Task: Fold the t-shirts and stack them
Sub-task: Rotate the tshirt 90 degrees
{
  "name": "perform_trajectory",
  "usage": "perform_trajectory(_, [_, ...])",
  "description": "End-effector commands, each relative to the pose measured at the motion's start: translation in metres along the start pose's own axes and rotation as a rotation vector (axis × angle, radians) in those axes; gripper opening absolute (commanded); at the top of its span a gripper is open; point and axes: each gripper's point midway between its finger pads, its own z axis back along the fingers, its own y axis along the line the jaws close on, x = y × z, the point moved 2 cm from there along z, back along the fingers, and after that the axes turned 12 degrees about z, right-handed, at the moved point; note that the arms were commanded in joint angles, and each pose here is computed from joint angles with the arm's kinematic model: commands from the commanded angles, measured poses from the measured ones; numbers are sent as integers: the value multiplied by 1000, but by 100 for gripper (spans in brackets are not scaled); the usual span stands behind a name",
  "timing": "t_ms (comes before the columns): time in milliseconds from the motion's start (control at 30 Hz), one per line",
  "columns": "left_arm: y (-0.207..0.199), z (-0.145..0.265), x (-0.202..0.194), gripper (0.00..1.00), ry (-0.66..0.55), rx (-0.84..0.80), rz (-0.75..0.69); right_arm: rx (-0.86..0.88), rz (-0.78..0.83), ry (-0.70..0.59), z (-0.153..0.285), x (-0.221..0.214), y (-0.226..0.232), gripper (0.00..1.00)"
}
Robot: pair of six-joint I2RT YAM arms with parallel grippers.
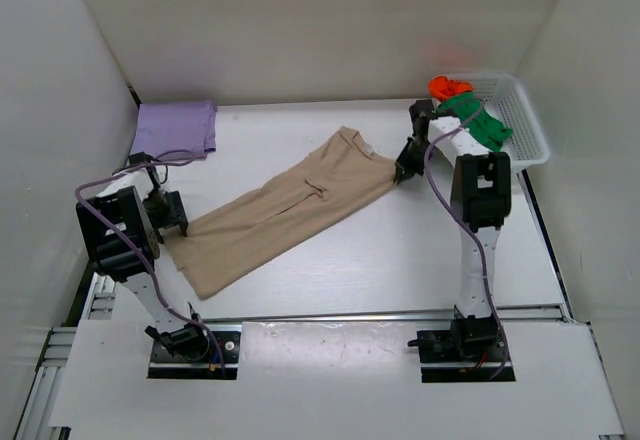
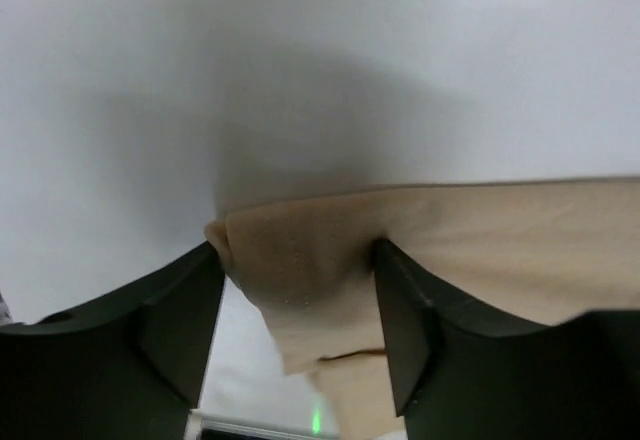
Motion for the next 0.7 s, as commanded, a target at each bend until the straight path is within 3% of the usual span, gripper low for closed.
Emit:
perform_trajectory(0, [-1, 21, -30, 72, 137, -35, -16, -56, -24, -31, -16, 49, 8, 0])
perform_trajectory(33, [-4, 27, -29, 74, 150, -53, -15, 46, -6, -152, 10, 90, 38, 0])
perform_trajectory(67, [-7, 39, -29, 75, 173, -70, -14, 64, -36, -140, -8, 99, 43, 0])
perform_trajectory(100, [-13, 47, -28, 77, 180, -106, -11, 126, -43, -223, -5, 121, 58, 0])
perform_trajectory(167, [-16, 60, -30, 78, 202, -128, -9, 216, -124, -291, -8, 139, 74, 0])
perform_trajectory(200, [-16, 62, -33, 78, 217, -134, -7, 289, -141, -394, -2, 162, 88, 0])
perform_trajectory(300, [-16, 70, -33, 79, 207, -136, -8, 428, -231, -546, 17, 206, 108, 0])
perform_trajectory(333, [-15, 71, -36, 81, 218, -134, -7, 453, -251, -564, 4, 217, 113, 0])
perform_trajectory(433, [-15, 71, -36, 83, 219, -134, -7, 641, -304, -682, 18, 250, 143, 5])
perform_trajectory(500, [-14, 67, -42, 83, 239, -129, -7, 711, -333, -725, 24, 260, 150, 15])
perform_trajectory(600, [-12, 64, -50, 85, 263, -124, -6, 742, -303, -775, 44, 266, 156, 44])
perform_trajectory(667, [-14, 64, -50, 85, 265, -132, -5, 686, -262, -717, 27, 248, 147, 53])
